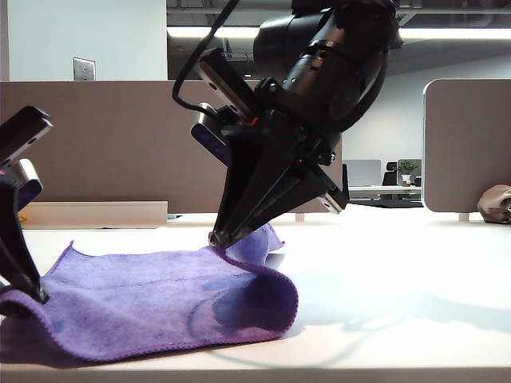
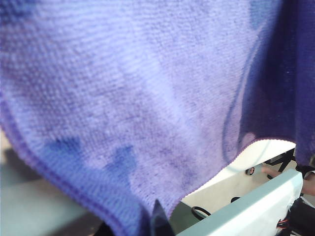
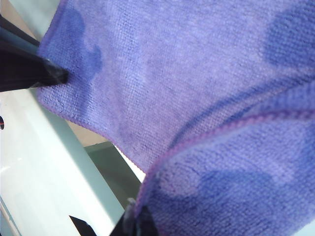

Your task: Fold the bottom of the cloth upward, then fold it vertically to form a square shape.

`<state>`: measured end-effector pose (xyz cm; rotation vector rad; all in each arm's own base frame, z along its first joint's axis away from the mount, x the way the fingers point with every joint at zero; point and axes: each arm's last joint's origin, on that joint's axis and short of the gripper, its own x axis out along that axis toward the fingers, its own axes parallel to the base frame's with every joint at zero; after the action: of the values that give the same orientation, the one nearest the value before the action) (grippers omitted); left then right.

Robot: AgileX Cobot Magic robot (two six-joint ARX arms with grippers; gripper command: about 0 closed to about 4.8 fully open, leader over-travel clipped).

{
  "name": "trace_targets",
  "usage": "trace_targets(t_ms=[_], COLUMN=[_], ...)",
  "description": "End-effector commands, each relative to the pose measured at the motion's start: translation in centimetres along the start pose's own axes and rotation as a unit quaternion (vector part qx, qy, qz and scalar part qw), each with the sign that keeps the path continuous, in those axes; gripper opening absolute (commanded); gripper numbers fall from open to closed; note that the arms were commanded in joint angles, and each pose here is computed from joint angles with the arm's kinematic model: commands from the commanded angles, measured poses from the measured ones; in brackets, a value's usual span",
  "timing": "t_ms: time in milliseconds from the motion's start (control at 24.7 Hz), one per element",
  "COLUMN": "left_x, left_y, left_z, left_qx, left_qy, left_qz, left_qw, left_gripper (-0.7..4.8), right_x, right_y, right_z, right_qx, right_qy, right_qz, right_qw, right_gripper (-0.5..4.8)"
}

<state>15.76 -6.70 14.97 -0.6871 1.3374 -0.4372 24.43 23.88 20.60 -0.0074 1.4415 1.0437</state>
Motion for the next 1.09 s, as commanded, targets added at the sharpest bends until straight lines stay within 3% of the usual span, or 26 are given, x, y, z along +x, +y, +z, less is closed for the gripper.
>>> trace_targets(t_ms=[41,324,567,689,851,1094], left_x=[0.0,-0.3,-1.8,-2.5,-2.9,-5.0], left_y=[-0.1,-0.4,-2.8,-3.7,-3.9,-2.6], left_z=[0.0,0.3,1.7,2.3,2.8,5.0], left_qx=[0.013,0.028,0.057,0.068,0.061,0.003], left_qy=[-0.003,-0.008,-0.041,-0.058,-0.087,-0.163], left_qz=[-0.001,-0.007,-0.034,-0.041,-0.030,-0.069], left_qw=[1.000,1.000,0.997,0.995,0.994,0.984], left_gripper=[0.40,-0.06,-0.06,-0.06,-0.06,-0.06], right_x=[-0.1,-0.3,-1.0,-2.6,-5.9,-7.5], right_y=[0.2,0.3,-0.2,-1.2,-3.2,-4.2], right_z=[0.0,0.0,0.5,0.8,1.1,1.8], right_qx=[-0.002,-0.005,-0.008,0.020,0.069,0.072], right_qy=[-0.001,-0.006,-0.033,-0.070,-0.137,-0.191], right_qz=[0.004,0.004,0.000,-0.005,-0.015,0.003], right_qw=[1.000,1.000,0.999,0.997,0.988,0.979], right_gripper=[-0.01,-0.01,-0.01,-0.01,-0.01,-0.01])
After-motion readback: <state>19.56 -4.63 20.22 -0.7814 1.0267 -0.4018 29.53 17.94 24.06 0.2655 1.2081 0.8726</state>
